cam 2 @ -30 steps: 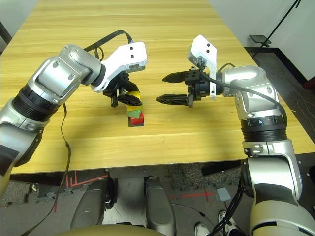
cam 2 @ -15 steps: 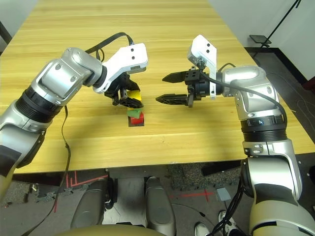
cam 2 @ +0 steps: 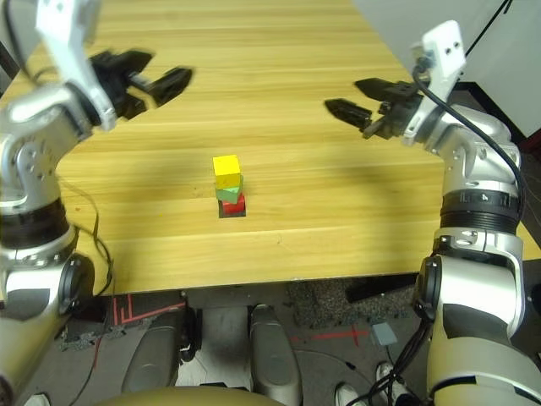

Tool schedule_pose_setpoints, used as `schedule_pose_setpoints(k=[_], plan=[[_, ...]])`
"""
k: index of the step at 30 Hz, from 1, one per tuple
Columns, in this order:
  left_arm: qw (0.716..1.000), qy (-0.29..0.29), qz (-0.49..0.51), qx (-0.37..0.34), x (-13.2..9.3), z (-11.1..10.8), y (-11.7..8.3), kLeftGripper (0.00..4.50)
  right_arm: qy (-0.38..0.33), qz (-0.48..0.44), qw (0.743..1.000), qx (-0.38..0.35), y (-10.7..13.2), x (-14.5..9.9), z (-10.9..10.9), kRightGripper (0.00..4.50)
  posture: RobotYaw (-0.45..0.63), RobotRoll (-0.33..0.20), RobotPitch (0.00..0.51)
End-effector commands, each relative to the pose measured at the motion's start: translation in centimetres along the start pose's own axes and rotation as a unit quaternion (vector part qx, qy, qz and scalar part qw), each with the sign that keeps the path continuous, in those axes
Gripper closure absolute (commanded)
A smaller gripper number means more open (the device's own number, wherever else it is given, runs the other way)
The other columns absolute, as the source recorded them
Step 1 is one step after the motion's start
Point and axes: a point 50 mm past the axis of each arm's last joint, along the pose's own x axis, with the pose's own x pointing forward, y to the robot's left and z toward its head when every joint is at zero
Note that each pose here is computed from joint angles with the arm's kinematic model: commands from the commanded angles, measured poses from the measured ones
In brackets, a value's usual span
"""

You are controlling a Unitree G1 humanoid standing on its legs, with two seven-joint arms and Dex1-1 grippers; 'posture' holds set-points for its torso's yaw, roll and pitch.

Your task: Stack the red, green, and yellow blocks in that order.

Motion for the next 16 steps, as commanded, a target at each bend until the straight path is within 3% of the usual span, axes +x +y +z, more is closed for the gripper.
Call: schedule_pose_setpoints(k=[1, 7, 16], plan=[[0.999, -0.030, 0.040, 0.007, -0.8, -1.8, 0.4, 0.02, -0.027, -0.100, 0.995, 0.004, -2.1, -1.5, -1.5, 0.00, 0.22, -0.091, 0.110], [0.995, -0.057, 0.084, -0.002, -0.7, -5.0, 0.3, 0.02, -0.017, -0.173, 0.985, -0.005, -3.7, -3.7, -3.8, 0.00, 0.18, -0.103, 0.126], [0.992, -0.071, 0.100, -0.014, 0.2, -7.2, -0.6, 0.02, -0.002, -0.213, 0.977, -0.004, -4.2, -5.3, -5.9, 0.00, 0.16, -0.102, 0.133]])
